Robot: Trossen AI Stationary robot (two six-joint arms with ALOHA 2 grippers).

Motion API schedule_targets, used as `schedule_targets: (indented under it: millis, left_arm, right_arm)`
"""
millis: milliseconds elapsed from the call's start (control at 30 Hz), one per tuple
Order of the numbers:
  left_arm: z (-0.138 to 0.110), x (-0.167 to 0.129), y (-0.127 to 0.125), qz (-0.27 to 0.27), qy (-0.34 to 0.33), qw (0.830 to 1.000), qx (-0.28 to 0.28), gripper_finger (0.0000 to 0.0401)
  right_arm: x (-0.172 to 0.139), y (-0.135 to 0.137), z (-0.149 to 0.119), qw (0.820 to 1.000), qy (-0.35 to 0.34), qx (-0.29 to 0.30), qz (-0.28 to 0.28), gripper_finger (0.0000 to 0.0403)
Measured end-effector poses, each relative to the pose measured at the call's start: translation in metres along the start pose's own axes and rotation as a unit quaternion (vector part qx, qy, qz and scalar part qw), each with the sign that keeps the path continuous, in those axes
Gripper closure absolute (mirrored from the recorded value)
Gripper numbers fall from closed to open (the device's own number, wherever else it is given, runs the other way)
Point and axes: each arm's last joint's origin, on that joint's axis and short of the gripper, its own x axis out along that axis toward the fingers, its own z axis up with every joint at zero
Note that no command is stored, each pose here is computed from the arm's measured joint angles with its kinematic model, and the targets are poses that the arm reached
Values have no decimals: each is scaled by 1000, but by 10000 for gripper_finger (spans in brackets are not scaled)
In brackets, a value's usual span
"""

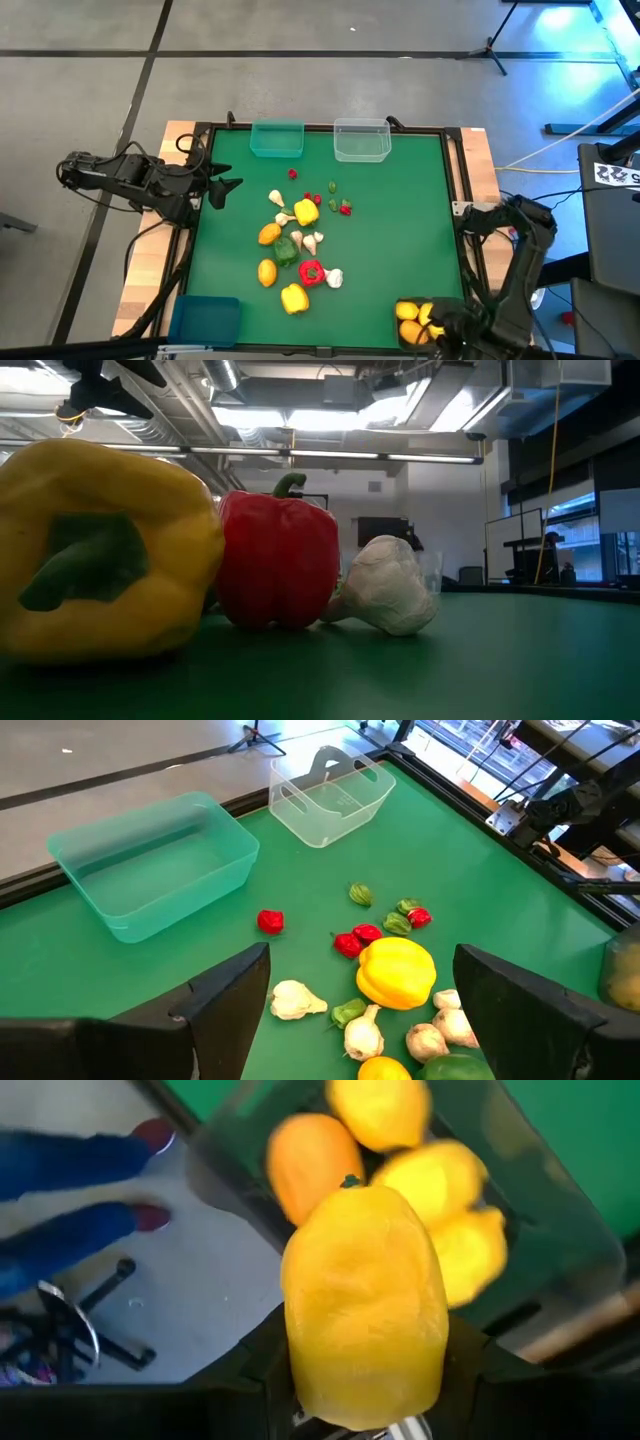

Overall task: Sort produce into baskets
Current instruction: Put the lemon into the black bin

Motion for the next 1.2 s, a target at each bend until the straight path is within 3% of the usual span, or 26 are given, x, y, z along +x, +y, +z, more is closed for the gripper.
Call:
schedule_targets:
  millis: [200, 700, 933, 1200]
  left_arm:
    - [0, 0, 0, 0, 0, 1000, 0, 93]
    - [0, 0, 0, 0, 0, 1000, 3, 93]
    - [0, 0, 0, 0, 0, 1000, 4, 93]
    - [0, 0, 0, 0, 0, 1000, 2, 93]
  right_arm:
    - [2, -2, -5, 1000, 4, 28, -8, 258]
    - [46, -12, -14, 999, 22, 17, -18, 258]
    - [60, -24, -38, 998, 35, 57, -13, 258]
    - [61, -28, -38, 996, 4, 85, -16, 258]
